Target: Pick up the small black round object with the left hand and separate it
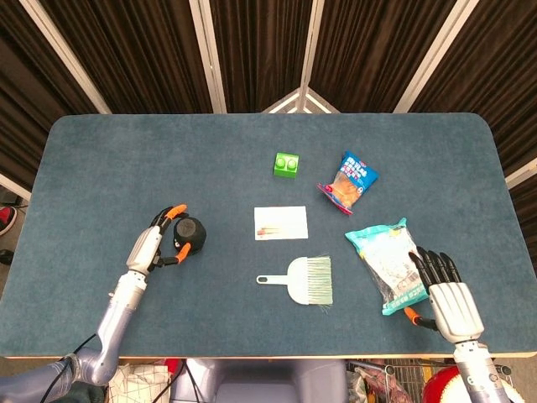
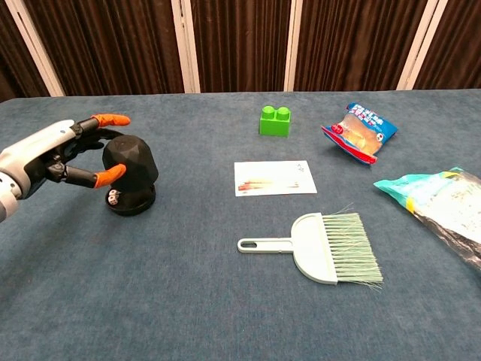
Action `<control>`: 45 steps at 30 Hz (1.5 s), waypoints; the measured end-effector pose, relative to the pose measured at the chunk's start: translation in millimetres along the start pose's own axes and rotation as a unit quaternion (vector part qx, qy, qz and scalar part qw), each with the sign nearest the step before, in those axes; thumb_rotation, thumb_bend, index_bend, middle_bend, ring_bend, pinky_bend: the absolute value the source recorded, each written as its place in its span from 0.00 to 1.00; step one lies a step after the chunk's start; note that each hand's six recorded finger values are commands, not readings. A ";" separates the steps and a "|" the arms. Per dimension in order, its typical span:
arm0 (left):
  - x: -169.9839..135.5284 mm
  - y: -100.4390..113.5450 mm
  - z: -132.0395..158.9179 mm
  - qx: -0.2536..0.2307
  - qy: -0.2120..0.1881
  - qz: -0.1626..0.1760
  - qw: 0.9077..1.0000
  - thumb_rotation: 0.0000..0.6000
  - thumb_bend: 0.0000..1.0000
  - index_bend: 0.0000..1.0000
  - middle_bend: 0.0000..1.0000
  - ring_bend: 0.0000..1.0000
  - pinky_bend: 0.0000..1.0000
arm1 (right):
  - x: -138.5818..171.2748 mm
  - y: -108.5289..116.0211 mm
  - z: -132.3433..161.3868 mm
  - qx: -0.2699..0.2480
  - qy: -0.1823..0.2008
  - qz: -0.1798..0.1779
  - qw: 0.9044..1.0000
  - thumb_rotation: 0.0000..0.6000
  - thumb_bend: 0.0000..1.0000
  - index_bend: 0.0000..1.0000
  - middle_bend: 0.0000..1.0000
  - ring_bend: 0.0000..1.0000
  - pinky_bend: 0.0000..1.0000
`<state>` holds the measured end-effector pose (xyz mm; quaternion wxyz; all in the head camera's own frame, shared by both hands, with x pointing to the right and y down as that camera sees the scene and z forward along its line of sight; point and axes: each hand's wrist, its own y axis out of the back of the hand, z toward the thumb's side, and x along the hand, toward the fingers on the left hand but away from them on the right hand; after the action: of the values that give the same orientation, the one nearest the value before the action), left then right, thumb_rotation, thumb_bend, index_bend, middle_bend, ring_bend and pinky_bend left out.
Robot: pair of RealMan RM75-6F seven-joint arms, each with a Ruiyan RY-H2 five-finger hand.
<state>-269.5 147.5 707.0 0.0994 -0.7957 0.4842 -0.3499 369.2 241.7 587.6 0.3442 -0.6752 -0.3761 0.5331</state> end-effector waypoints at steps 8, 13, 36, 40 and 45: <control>19.0 -37.0 14.7 0.000 -0.003 -0.038 0.999 1.00 0.58 0.14 0.27 0.00 0.00 | -2.1 0.1 -0.2 0.000 -0.002 0.000 1.000 1.00 0.21 0.00 0.00 0.01 0.00; 33.0 -65.8 18.3 0.006 -0.007 -0.058 0.998 1.00 0.58 0.14 0.27 0.00 0.00 | -2.2 -0.2 -1.3 0.001 -0.004 0.000 1.000 1.00 0.21 0.00 0.00 0.01 0.00; -20.2 -22.1 81.4 0.036 -0.115 -0.069 0.990 1.00 0.24 0.06 0.01 0.00 0.00 | 0.7 2.6 -2.3 -0.005 -0.002 0.000 1.000 1.00 0.21 0.00 0.00 0.01 0.00; -57.7 29.0 75.3 0.114 -0.107 -0.012 0.988 1.00 0.27 0.10 0.01 0.00 0.00 | 0.2 4.3 -1.1 -0.006 0.000 -0.005 1.000 1.00 0.21 0.00 0.00 0.01 0.00; -114.5 93.1 48.8 0.240 -0.036 0.110 0.964 1.00 0.31 0.13 0.04 0.00 0.00 | -0.5 7.4 0.4 0.002 0.002 -0.017 1.000 1.00 0.21 0.00 0.00 0.01 0.00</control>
<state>-335.7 187.4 572.1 0.3426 -0.7026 0.4664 -0.4139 369.8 237.7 581.3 0.3552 -0.6693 -0.3857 0.5264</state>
